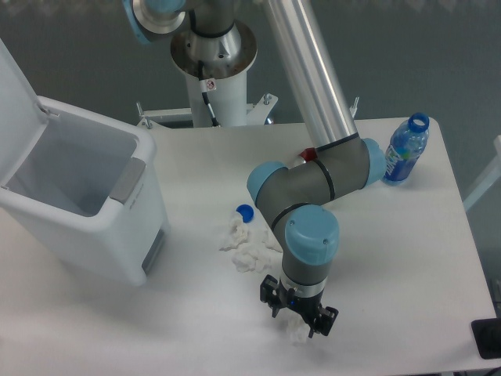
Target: Pick up the paper ball
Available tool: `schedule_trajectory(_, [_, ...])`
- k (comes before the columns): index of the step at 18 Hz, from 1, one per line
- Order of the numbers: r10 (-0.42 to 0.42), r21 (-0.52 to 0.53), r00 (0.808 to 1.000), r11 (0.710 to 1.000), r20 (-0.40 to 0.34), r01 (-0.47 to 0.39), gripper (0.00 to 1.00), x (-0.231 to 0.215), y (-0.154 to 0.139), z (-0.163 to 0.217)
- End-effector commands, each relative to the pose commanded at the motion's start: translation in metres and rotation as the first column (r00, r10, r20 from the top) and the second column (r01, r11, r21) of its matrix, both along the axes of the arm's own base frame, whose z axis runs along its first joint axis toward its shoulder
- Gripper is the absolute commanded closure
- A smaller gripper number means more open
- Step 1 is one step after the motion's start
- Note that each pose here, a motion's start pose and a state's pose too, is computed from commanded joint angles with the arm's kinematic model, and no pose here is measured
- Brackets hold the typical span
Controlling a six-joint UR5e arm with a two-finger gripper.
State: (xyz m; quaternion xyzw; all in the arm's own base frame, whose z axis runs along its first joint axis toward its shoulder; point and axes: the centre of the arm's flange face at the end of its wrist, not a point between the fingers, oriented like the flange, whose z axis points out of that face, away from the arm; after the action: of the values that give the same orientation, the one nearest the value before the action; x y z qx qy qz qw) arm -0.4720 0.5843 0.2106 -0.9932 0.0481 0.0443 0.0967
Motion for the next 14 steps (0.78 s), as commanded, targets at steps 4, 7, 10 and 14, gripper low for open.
schedule_trajectory(4, [0.005, -0.001, 1.000, 1.000, 0.002, -0.005, 0.61, 0.0002, -0.0016, 0.0002])
schedule_trajectory(7, [0.006, 0.000, 1.000, 1.000, 0.001, -0.006, 0.88, 0.0019, -0.0016, 0.0021])
schedule_trajectory(10, [0.003, 0.002, 1.000, 1.000, 0.002, -0.003, 0.94, 0.0039, -0.0002, 0.0031])
schedule_trajectory(14, [0.012, 0.009, 1.000, 1.000, 0.003, -0.012, 0.97, 0.0078, 0.0014, 0.0084])
